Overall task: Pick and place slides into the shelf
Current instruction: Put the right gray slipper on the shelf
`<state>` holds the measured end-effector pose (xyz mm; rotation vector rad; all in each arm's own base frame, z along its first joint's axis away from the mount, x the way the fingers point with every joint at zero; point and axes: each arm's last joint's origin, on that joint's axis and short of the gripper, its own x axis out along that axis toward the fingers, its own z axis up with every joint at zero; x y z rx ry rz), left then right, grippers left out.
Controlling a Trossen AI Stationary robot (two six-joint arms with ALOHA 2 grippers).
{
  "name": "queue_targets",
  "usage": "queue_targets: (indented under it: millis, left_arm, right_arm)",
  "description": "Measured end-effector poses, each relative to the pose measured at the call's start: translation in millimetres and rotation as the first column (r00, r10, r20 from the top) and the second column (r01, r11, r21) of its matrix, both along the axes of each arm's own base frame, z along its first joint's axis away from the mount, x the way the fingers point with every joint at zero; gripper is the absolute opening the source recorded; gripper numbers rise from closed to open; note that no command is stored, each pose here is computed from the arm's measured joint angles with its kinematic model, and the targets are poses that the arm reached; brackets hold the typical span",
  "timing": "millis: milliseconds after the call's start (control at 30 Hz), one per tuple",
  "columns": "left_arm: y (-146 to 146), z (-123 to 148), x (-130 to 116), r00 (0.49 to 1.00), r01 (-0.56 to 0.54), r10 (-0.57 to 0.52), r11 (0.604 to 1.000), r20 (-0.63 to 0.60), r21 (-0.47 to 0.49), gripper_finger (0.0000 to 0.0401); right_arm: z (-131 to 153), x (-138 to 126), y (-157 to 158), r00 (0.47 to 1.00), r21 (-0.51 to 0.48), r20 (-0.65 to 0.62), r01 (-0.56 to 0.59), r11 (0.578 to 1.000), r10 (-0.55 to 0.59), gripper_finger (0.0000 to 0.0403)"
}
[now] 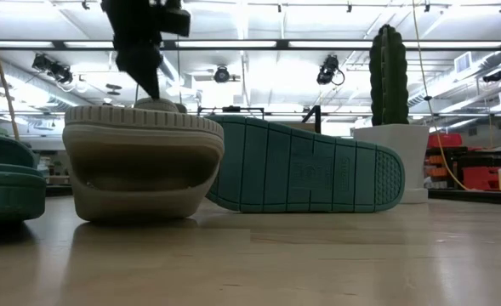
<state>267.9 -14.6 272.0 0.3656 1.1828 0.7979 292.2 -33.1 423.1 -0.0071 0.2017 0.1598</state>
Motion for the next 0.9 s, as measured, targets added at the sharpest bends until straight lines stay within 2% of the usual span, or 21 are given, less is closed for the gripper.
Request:
queue_targets:
  millis: [200,433,667,900]
  left_arm:
    - [2,-17,9,0.996,0.003,0.004,0.997,-0.09,0.075,0.0203]
    - [15,-31,9,0.978,-0.113,0.13,0.988,-0.162,0.107,0.0203]
    - [23,-39,12,0.969,-0.146,0.166,0.982,-0.186,0.116,0.0193]
    - [28,-41,13,0.963,-0.189,0.208,0.975,-0.17,0.118,0.0158]
  right_arm:
    - [-1,0,0,1.0,0.006,-0.008,-0.005,1.0,0.005,0.0303]
    - [-1,0,0,1.0,0.032,-0.012,-0.006,0.999,0.007,0.0303]
    - [-1,0,0,1.0,0.036,-0.012,-0.005,0.999,0.006,0.0303]
    - [0,0,0,1.0,0.054,-0.013,-0.001,0.999,0.002,0.0303]
